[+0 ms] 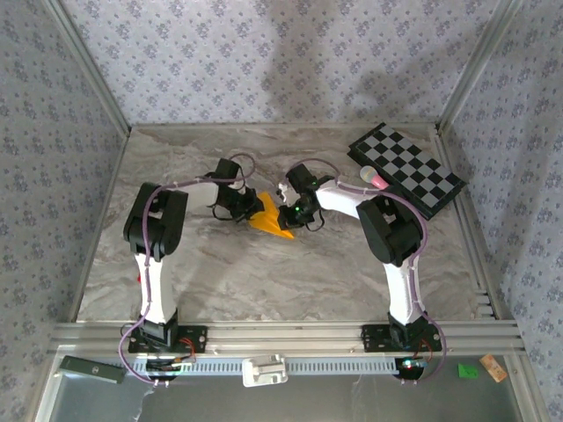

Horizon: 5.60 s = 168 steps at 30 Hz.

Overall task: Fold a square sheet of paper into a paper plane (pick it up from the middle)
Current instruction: Fourth fold the wing at the center of the table, then turn over the paper at the center of the table.

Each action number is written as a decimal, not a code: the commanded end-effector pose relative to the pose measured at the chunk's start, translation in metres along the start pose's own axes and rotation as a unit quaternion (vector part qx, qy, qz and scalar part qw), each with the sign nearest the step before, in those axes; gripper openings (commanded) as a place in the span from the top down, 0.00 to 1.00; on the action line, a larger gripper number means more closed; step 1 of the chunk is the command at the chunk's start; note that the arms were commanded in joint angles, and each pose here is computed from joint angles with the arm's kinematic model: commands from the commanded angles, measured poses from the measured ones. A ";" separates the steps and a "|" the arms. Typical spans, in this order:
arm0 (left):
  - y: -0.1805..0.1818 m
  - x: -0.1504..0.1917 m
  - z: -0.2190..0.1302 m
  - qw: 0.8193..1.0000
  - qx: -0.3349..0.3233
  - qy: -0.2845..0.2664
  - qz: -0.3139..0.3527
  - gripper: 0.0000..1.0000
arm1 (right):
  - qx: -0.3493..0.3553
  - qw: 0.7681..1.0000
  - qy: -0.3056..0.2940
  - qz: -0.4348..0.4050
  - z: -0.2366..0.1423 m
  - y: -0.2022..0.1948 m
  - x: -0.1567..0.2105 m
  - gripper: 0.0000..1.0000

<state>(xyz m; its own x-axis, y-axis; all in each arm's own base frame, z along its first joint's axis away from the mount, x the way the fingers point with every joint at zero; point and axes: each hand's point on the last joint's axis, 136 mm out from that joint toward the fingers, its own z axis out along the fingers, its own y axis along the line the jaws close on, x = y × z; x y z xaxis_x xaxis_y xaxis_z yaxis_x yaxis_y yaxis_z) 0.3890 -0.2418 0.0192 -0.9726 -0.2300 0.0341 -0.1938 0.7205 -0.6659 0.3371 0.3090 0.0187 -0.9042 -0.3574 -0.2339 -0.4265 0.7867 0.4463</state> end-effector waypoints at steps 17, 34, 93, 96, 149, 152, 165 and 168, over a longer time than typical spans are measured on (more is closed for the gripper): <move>0.072 -0.102 -0.068 0.989 -0.081 -0.121 -0.026 0.90 | 0.076 0.989 0.109 0.062 0.020 -0.045 0.064 0.90; -0.021 -0.012 -0.013 0.996 -0.001 -0.091 -0.004 0.91 | -0.024 0.998 0.011 0.060 -0.006 0.009 0.001 0.89; -0.030 -0.016 -0.069 0.988 0.002 -0.141 -0.056 0.52 | -0.080 0.991 -0.092 0.060 -0.029 0.013 -0.056 0.69; -0.017 -0.012 -0.071 0.986 0.010 -0.145 -0.082 0.50 | -0.085 0.992 -0.081 0.049 -0.021 0.017 -0.059 0.69; -0.151 0.015 -0.146 0.934 0.307 -0.173 0.066 0.57 | -0.393 0.882 -0.234 0.109 -0.167 0.104 -0.124 1.00; -0.152 0.016 -0.145 0.932 0.312 -0.172 0.070 0.62 | -0.400 0.878 -0.237 0.112 -0.171 0.104 -0.125 0.99; -0.153 0.012 -0.146 0.929 0.314 -0.181 0.077 0.76 | -0.403 0.876 -0.233 0.126 -0.170 0.097 -0.125 0.95; -0.153 0.013 -0.147 0.928 0.314 -0.183 0.079 0.78 | -0.402 0.876 -0.231 0.130 -0.168 0.096 -0.124 0.93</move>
<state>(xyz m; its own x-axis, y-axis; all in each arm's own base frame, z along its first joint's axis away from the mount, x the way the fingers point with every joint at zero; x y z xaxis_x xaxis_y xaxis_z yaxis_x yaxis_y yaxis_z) 0.3859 -0.2540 0.2136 -0.8600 -0.4586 -0.2239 0.0975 0.2830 -0.9541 0.4089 0.3484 0.2240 -0.9485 0.1744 -0.2645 -0.2382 0.1580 0.9583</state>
